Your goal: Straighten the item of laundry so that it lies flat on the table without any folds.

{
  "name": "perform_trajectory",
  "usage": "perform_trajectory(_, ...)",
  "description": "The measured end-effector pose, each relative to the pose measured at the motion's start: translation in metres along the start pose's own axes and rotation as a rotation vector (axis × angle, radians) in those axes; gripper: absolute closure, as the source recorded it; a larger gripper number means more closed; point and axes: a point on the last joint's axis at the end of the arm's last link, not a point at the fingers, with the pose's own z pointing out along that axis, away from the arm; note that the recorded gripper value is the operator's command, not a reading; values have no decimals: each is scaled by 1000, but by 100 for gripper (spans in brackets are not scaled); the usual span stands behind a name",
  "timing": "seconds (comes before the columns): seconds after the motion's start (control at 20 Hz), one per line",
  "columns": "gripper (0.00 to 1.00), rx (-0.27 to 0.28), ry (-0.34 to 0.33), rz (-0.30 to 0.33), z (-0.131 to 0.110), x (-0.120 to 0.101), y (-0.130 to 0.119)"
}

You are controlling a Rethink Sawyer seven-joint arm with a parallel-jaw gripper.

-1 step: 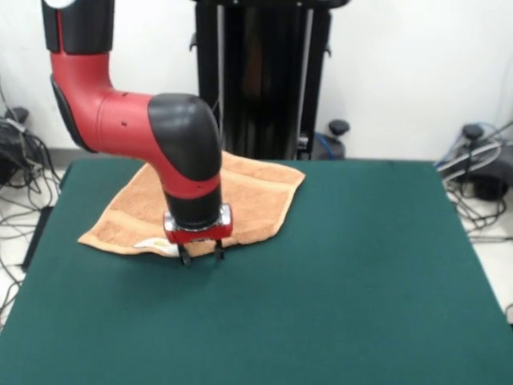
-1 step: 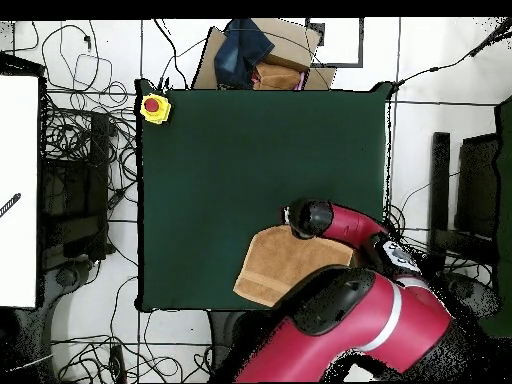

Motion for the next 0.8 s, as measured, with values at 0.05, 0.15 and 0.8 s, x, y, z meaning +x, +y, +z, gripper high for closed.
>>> perform_trajectory(0.05, 0, -3, 6, -2, 0, 5, 0)
perform_trajectory(0.15, 0, -5, 12, -7, 1, 10, 0)
perform_trajectory(0.8, 0, -23, 12, -31, 1, 10, 14)
